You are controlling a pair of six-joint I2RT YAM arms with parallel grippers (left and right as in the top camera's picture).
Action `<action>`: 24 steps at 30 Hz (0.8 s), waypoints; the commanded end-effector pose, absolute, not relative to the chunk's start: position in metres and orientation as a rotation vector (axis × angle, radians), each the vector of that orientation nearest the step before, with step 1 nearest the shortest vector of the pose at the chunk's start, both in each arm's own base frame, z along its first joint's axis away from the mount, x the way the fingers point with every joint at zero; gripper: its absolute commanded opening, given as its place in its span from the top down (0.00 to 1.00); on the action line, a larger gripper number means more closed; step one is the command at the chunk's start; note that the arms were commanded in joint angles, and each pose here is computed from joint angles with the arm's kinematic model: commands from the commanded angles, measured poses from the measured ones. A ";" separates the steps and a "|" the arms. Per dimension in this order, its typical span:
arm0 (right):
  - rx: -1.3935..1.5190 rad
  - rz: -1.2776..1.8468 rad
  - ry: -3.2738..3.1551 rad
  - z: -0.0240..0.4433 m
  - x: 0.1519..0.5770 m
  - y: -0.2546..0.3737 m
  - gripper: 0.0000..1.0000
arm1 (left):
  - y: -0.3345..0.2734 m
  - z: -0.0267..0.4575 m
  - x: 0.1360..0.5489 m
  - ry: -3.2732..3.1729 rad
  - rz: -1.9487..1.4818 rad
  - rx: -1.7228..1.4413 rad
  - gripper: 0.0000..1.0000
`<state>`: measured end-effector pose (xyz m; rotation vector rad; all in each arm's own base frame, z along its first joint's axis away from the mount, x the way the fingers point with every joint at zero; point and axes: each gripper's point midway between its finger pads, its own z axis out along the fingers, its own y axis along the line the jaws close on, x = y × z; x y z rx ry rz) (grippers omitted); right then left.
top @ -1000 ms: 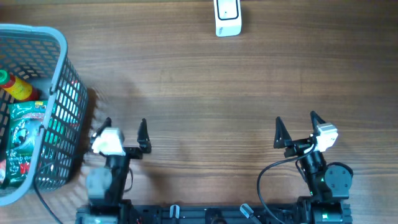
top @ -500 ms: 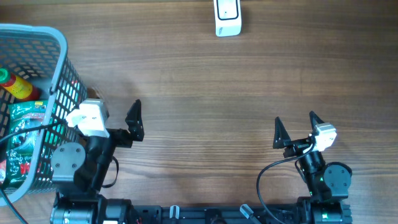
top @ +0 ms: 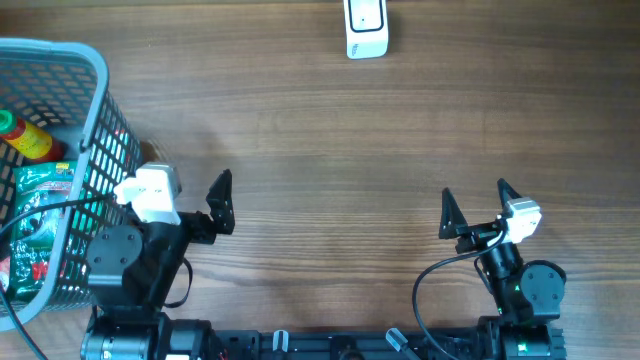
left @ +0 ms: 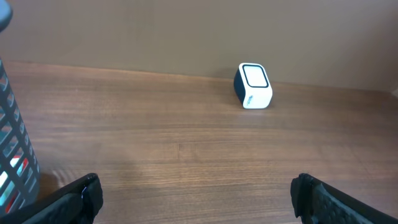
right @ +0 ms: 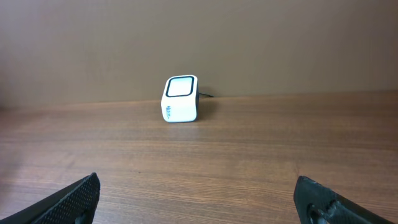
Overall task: Scan the item barcode
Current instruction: 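Move the left gripper over the grey basket and reach inside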
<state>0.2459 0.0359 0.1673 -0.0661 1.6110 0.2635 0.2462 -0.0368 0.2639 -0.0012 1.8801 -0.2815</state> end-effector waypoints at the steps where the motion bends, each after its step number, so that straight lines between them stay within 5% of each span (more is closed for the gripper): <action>1: -0.078 0.248 1.604 0.168 0.246 0.036 0.00 | -0.039 0.277 0.248 1.828 -0.311 -0.007 0.00; 24: -0.078 0.248 1.604 0.168 0.246 0.036 0.00 | 0.010 0.424 0.259 1.723 -0.102 -0.258 0.00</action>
